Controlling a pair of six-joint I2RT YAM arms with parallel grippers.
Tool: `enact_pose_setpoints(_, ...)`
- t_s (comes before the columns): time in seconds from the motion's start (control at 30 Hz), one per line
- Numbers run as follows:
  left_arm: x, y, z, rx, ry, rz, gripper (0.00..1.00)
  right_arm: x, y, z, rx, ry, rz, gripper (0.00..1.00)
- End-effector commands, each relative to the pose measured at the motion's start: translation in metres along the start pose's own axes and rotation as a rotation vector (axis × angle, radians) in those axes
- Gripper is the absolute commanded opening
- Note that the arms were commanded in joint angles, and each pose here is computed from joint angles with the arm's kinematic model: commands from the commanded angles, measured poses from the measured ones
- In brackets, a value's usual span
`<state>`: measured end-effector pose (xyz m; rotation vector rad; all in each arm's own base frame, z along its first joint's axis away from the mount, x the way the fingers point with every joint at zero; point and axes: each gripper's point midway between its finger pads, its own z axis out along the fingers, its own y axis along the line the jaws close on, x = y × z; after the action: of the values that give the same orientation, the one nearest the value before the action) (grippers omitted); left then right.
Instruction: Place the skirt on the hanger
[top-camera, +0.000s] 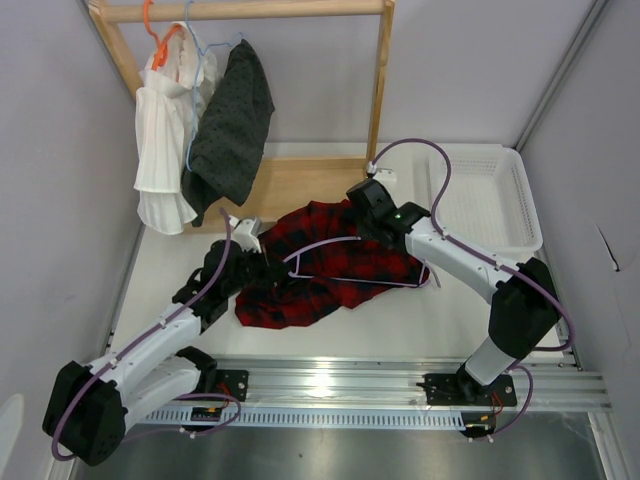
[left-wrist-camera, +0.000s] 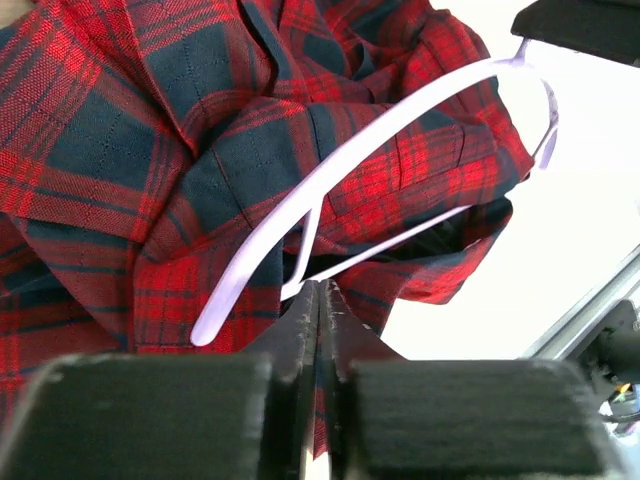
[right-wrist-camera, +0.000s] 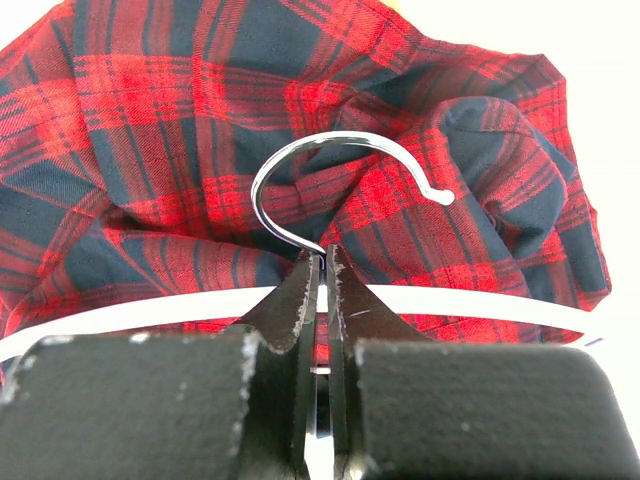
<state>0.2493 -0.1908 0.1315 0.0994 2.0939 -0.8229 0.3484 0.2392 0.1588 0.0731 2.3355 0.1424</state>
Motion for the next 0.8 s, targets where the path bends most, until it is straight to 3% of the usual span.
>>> enact_pose_setpoints(0.0, -0.006, -0.010, -0.005, 0.031, -0.008, 0.049, 0.16, -0.027, 0.004, -0.017, -0.031, -0.064, 0.045, 0.00)
enact_pose_setpoints(0.17, 0.001, -0.009, -0.011, -0.011, 0.023, 0.107, 0.36, -0.027, 0.004, -0.015, -0.034, -0.064, 0.049, 0.00)
enact_pose_setpoints(0.23, 0.002, -0.010, -0.010, -0.032, 0.030, 0.135, 0.39, -0.026, 0.005, -0.013, -0.037, -0.059, 0.050, 0.00)
enact_pose_setpoints(0.53, -0.004, -0.005, -0.006, -0.209, 0.161, 0.328, 0.43, -0.025, 0.006, -0.011, -0.048, -0.053, 0.051, 0.00)
enact_pose_setpoints(0.77, 0.012, -0.006, 0.000, -0.186, 0.321, 0.467, 0.41, -0.022, 0.005, -0.007, -0.051, -0.047, 0.053, 0.00)
